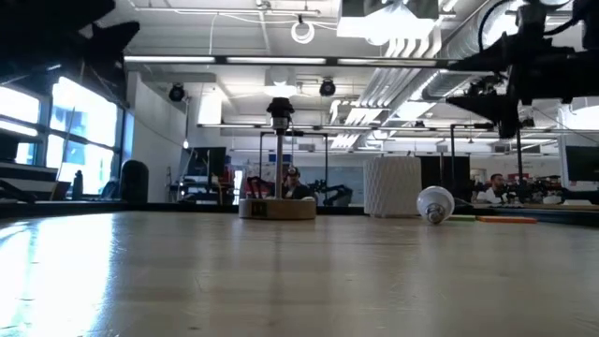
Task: Screw lightbulb
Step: Insert the white lightbulb into the desk lamp
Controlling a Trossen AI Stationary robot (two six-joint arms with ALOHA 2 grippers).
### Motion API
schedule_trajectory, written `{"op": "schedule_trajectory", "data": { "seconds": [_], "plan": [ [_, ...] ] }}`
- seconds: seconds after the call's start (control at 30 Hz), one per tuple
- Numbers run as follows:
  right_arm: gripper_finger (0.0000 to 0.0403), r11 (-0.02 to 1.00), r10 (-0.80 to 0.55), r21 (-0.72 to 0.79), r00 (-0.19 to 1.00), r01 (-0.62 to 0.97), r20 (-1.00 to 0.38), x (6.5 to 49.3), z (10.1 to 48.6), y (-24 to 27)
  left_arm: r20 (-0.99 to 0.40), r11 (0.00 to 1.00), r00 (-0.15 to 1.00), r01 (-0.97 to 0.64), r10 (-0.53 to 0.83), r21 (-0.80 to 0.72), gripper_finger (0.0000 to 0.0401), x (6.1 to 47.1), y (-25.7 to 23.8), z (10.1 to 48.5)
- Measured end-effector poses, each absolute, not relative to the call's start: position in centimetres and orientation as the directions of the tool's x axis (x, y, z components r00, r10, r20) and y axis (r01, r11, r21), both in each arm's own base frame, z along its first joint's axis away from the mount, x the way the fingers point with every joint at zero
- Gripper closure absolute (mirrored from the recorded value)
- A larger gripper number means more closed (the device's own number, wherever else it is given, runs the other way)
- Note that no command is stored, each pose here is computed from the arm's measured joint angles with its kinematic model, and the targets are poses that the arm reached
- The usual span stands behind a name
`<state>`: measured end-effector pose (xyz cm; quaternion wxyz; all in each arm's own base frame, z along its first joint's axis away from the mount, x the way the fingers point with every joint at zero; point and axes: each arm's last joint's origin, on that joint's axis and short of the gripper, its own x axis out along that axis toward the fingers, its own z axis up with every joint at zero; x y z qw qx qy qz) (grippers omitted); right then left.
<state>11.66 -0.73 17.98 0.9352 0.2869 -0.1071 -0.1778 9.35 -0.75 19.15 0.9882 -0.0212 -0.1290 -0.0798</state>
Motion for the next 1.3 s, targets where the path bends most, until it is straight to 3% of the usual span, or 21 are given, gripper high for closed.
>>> {"op": "schedule_trajectory", "data": {
  "seconds": [0.23,0.37,0.6,0.87,0.97,1.13,1.3],
  "plan": [
    [0.0144,0.904,-0.230,0.421,0.915,0.075,0.330,11.7,20.2,-0.3,0.375,0.995,0.922,0.096,-0.101,0.032,0.0225,9.0,-0.6,20.3],
    [0.0144,0.921,-0.194,0.388,0.907,0.037,0.374,12.1,20.6,-0.1,0.375,0.998,0.925,0.055,-0.057,0.016,0.0225,9.0,-0.5,20.3],
    [0.0144,0.925,-0.200,0.363,0.958,0.116,0.203,16.5,22.0,0.0,0.395,0.998,0.918,0.025,-0.043,0.052,0.0225,8.9,-0.4,20.5],
    [0.0144,0.945,-0.270,0.137,0.946,0.296,-0.178,25.5,20.4,-1.8,0.383,0.999,0.924,-0.017,0.003,0.032,0.0225,9.0,-0.3,20.3],
    [0.0144,0.951,-0.270,0.112,0.950,0.289,-0.157,28.1,19.3,-3.2,0.378,1.000,0.926,-0.013,0.003,0.024,0.0225,9.0,-0.3,20.3],
    [0.0144,0.983,-0.117,0.136,0.990,0.126,-0.074,32.1,17.6,-5.6,0.364,1.000,0.931,-0.008,0.003,0.011,0.0225,9.1,-0.3,20.2],
    [0.0144,0.986,-0.113,0.109,0.985,0.127,-0.127,36.6,15.9,-7.3,0.356,1.000,0.934,-0.011,0.014,-0.009,0.0225,9.1,-0.3,20.1]
  ]
}}
